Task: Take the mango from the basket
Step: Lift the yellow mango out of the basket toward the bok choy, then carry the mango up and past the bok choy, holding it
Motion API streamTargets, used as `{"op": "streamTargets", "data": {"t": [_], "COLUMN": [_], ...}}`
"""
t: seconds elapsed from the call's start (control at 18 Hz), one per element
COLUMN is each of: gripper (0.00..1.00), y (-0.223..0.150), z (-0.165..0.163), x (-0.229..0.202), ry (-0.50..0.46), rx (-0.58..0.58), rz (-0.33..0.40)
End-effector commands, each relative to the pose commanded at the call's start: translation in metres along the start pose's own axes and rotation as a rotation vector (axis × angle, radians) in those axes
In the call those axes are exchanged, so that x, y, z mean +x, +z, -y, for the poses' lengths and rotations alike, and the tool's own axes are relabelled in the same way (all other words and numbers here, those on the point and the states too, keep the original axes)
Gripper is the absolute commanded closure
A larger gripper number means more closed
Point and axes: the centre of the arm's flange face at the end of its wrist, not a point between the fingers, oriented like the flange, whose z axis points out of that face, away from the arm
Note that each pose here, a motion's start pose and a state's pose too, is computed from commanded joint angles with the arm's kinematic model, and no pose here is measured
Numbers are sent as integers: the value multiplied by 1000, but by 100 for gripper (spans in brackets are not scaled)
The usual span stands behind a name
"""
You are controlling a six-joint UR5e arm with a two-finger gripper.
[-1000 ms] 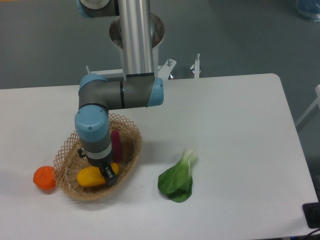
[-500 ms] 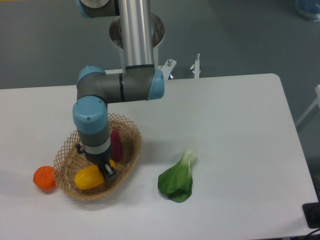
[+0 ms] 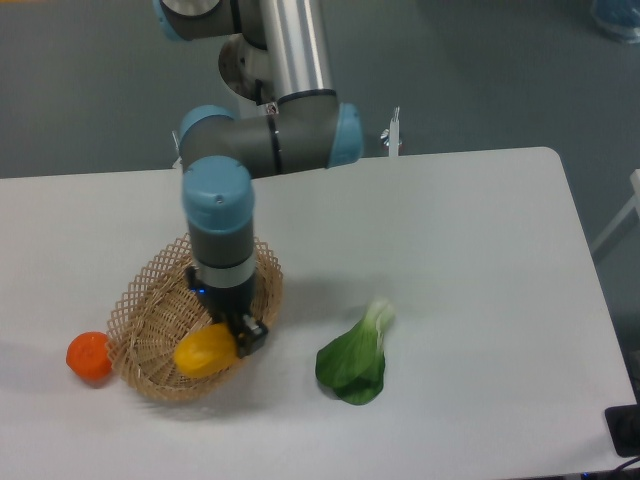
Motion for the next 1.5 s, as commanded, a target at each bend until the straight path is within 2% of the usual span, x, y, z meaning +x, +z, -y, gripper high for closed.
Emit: {"op": "streamTargets", "data": {"t": [0.39,0.89,1.06,1.28,1.5], "gripper": [59,60,60,60,60], "y": [-17,-25,-28,-32,-33], "z": [-65,-114,-146,-179,-187], "x": [-54,-88,-104,-119,-128], "ry": [-91,-78,-69,-20,-17], "rx": [-32,-79,-128,-158,-165], "rz": [7,44,56,18,5]}}
